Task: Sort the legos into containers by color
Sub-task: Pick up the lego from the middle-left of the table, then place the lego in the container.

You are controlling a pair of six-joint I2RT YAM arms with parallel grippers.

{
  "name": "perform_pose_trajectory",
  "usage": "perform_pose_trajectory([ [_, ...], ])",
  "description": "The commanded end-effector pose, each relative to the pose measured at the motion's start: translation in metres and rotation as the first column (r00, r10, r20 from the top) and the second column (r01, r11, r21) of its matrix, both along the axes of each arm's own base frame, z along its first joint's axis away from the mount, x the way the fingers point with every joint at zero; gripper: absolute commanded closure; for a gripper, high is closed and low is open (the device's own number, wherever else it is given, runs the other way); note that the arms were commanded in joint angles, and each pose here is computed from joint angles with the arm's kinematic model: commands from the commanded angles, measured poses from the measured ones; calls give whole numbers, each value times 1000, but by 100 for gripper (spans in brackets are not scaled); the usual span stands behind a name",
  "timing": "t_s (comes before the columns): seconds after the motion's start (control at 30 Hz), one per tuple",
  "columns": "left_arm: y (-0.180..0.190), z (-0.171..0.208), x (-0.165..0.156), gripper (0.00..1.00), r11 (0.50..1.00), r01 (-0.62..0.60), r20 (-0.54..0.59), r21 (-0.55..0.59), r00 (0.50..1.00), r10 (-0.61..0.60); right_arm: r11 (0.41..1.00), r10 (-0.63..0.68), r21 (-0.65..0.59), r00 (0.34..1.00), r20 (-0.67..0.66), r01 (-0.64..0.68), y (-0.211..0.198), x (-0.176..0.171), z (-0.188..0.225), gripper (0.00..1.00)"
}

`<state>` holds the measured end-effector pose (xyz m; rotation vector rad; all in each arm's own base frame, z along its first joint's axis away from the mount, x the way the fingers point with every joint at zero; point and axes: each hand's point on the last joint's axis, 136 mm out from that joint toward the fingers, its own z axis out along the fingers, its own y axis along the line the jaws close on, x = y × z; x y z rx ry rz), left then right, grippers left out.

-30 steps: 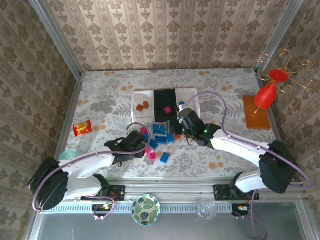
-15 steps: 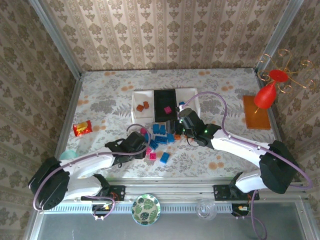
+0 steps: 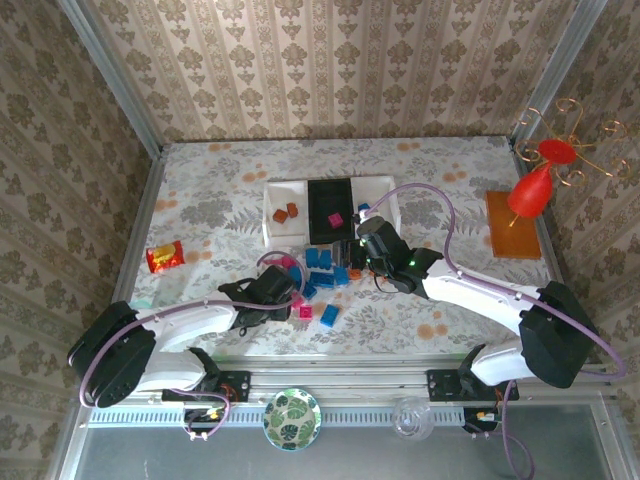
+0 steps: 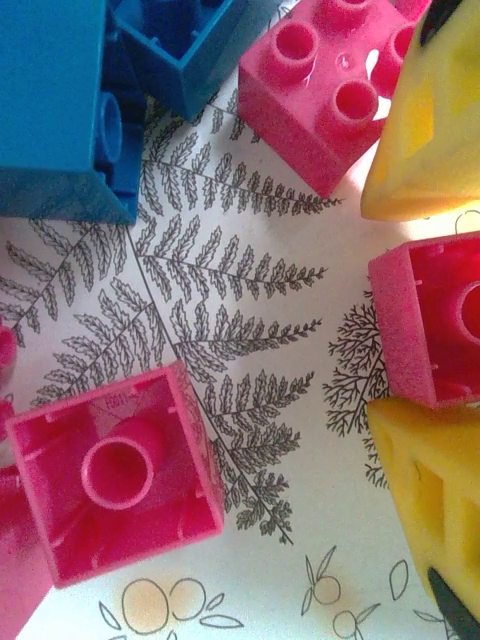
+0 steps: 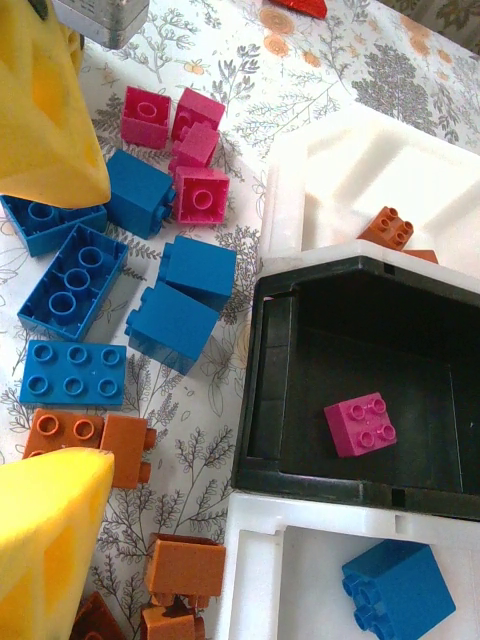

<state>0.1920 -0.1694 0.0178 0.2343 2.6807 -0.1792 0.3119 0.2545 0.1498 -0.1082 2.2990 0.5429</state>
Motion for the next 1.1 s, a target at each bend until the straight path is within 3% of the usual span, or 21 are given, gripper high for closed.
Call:
perform_pose_trajectory([
  [0.0,2,-6,-6,60,1000,3,-22,9,1000,-3,999,-32,-3,999,12,32,-7,1,2,34],
  [0.1,1,4,-6,69,1000,7,-11,-7,1000,-7,999,-42,-5,999,14,42,-10,1,3,34],
  [0.27,-21,45,7,69,994,47,59,-98,997,-41,998,-68,-6,997,26,68,-18,0,5,34],
  [0.57,-112,135,98,69,960,201,236,-197,960,-153,990,-140,-31,990,23,140,-47,-14,-4,34],
  [0.77,-146,131,175,70,964,197,221,-178,963,-155,985,-165,-46,986,2,165,-66,-30,-12,34],
  [1.07,-175,106,231,65,973,161,163,-167,978,-134,983,-180,-44,983,-39,179,-83,-52,-27,33],
])
